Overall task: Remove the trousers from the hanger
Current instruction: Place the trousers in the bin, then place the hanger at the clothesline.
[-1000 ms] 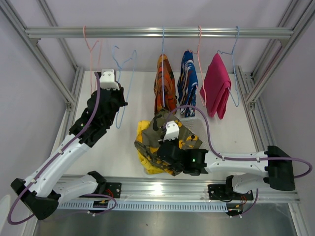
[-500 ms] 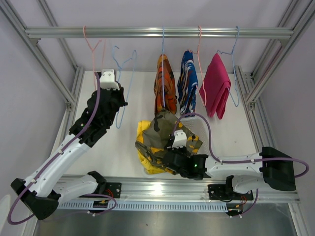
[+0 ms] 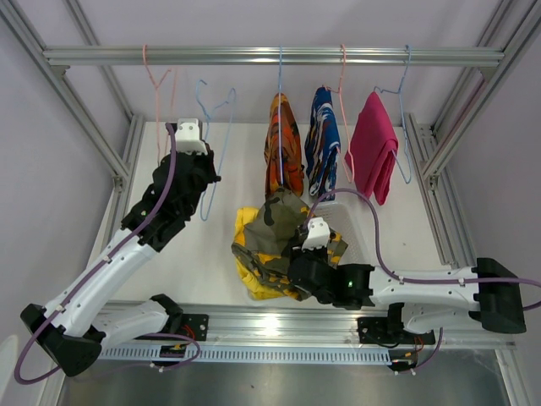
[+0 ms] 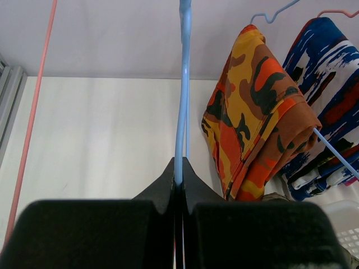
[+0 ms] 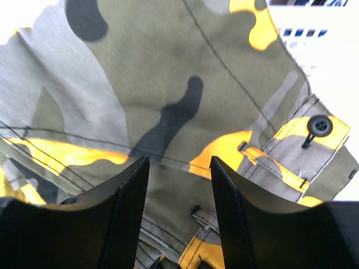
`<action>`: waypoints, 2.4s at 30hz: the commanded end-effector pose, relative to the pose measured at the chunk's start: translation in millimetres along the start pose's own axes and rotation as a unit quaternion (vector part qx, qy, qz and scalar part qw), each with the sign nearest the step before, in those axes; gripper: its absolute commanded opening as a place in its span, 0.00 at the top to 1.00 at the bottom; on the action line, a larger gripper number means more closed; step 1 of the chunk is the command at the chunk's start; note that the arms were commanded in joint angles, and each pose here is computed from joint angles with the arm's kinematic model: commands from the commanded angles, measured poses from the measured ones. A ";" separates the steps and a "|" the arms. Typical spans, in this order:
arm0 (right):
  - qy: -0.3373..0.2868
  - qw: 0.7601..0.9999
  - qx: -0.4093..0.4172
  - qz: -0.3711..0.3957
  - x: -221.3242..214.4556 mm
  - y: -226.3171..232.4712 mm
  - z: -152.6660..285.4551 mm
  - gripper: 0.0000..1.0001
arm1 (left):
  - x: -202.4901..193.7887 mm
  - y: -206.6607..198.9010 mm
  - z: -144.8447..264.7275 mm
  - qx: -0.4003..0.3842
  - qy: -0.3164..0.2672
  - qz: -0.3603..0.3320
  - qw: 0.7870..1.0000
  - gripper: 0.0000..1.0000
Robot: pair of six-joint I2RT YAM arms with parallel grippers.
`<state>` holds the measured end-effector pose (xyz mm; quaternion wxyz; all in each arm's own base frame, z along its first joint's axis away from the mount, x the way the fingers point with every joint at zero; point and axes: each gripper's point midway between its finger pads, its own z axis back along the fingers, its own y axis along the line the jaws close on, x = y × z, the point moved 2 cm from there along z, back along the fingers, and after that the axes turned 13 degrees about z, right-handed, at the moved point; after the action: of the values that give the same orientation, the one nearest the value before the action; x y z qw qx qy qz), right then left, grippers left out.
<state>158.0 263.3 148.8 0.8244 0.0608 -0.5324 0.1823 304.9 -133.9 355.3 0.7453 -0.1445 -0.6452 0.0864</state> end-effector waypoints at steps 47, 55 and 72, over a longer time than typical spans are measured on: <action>-0.024 0.999 -0.029 -0.017 2.5 18.1 -15.0 0.79 | 51.4 -9.7 27.1 -0.037 -0.072 0.004 0.997 0.99; -0.023 1.000 -0.006 -0.016 -9.0 34.1 -23.7 0.56 | 75.5 -21.4 18.4 -0.029 -0.079 -0.011 0.996 0.99; 0.002 0.999 0.050 -0.004 -33.8 70.7 -41.4 0.49 | 76.9 -55.7 -69.8 0.004 -0.034 -0.059 0.998 1.00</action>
<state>163.4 318.1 102.5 0.8178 0.0588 -0.5341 0.2061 376.0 -173.4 419.0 0.7355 -0.1070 -0.6672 0.0488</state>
